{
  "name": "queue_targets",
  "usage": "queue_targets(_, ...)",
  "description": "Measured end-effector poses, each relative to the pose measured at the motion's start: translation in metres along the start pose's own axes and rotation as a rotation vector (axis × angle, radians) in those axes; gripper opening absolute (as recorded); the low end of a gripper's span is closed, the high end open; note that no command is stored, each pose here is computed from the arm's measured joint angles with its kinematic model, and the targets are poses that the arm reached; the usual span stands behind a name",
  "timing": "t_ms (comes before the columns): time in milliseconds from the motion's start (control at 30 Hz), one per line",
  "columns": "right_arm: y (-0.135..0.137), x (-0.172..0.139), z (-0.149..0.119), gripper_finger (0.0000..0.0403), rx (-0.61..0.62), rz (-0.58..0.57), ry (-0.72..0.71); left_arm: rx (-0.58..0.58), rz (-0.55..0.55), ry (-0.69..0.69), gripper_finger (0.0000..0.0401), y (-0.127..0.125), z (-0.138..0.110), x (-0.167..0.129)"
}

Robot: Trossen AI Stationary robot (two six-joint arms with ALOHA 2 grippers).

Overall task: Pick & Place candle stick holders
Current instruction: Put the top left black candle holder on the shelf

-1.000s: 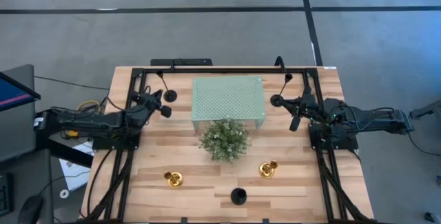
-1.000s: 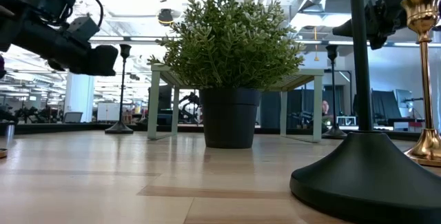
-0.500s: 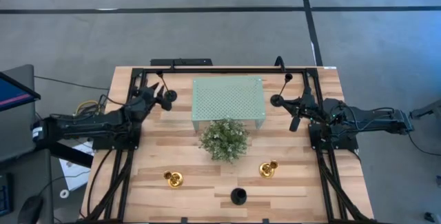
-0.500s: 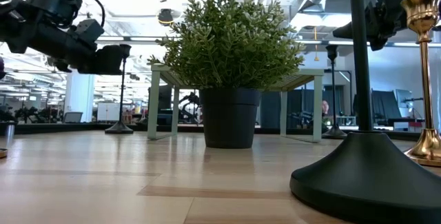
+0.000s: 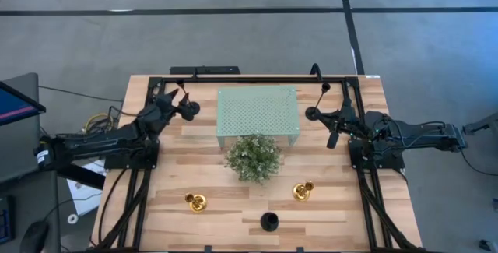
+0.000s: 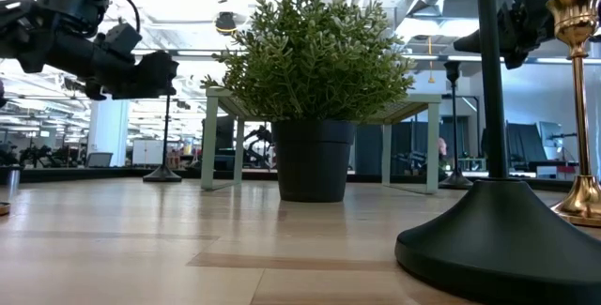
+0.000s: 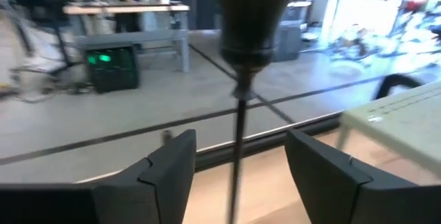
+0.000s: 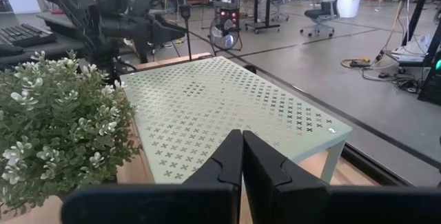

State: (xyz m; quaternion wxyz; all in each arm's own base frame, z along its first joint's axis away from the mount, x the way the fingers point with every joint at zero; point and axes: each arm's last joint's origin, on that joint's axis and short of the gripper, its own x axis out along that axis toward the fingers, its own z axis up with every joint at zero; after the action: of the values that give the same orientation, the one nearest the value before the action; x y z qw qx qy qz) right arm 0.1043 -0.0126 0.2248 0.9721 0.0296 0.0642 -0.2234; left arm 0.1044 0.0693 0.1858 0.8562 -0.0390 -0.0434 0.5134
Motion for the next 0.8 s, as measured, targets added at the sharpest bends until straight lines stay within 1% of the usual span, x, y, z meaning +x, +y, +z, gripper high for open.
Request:
queue_targets(67, 0.000, 0.000, 0.000, 0.0000, 0.000, 0.000, 0.000, -0.002, -0.030, 0.005, 0.0234, 0.000, -0.001, 0.002)
queue_targets(267, 0.000, 0.000, 0.000, 0.0000, 0.000, 0.000, 0.000, 0.009, -0.067, 0.025, 0.0235, -0.003, -0.005, 0.009)
queue_targets(433, 0.000, 0.000, 0.000, 0.0000, 0.002, -0.001, -0.001, 0.011, -0.033, 0.018, 0.0236, -0.002, -0.007, 0.017)
queue_targets(633, 0.000, 0.000, 0.000, 0.0000, 0.002, -0.001, -0.001, 0.031, 0.007, 0.046, 0.0236, -0.001, -0.014, 0.025)
queue_targets(800, 0.000, 0.000, 0.000, 0.0000, 0.002, -0.001, -0.001, 0.029, 0.032, 0.039, 0.0224, 0.000, -0.016, 0.031)
